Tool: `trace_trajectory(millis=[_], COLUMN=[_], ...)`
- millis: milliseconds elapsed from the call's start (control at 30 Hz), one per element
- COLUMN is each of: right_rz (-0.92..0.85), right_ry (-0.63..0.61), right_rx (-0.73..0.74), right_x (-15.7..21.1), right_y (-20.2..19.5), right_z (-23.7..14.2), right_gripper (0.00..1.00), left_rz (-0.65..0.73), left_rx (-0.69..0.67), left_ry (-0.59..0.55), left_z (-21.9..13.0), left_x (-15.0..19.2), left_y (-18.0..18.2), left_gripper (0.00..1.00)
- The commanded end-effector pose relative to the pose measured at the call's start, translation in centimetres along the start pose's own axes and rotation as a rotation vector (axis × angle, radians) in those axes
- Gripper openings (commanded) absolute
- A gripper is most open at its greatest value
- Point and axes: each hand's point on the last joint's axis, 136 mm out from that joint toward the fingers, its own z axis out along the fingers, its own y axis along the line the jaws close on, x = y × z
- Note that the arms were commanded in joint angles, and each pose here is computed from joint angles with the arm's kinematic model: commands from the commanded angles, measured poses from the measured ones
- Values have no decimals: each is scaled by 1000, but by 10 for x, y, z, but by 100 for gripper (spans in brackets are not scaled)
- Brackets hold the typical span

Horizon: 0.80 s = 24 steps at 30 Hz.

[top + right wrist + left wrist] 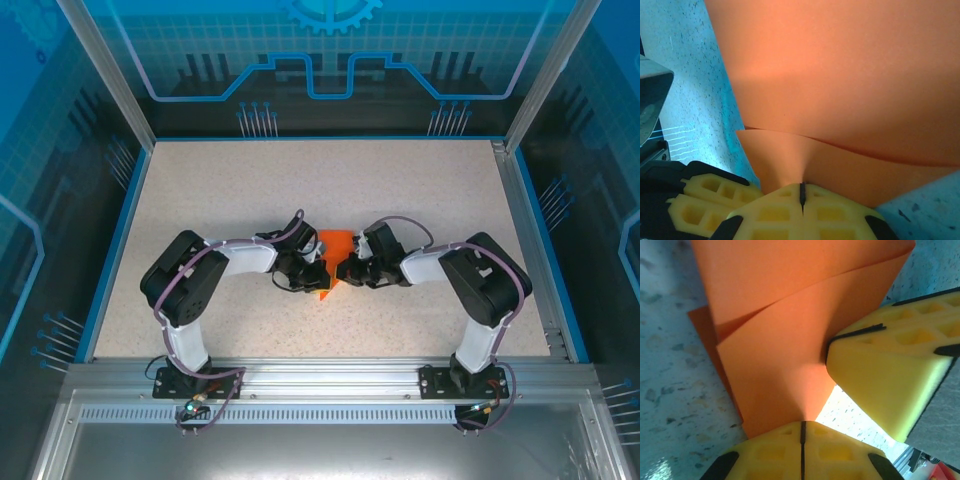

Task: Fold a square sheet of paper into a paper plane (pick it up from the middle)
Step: Third fold the triangle at the center of the table.

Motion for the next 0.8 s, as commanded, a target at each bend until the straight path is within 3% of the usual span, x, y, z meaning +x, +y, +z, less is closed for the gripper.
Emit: trace_trajectory(millis=[0,333,767], right_rz=[47,85,148], right_ry=[-19,-122,-162], right_rx=[79,118,129], right_x=[2,-38,-64], right_y=[-29,-51,-64], right_z=[4,-24,-45], right_gripper=[0,0,1], left_rz=[-22,-13,10], left_rx=[-124,-164,-169], left_ry=[27,33,42], left_z=[5,3,2], left_x=[16,23,27], left_y=[32,43,47], left_gripper=[7,6,6])
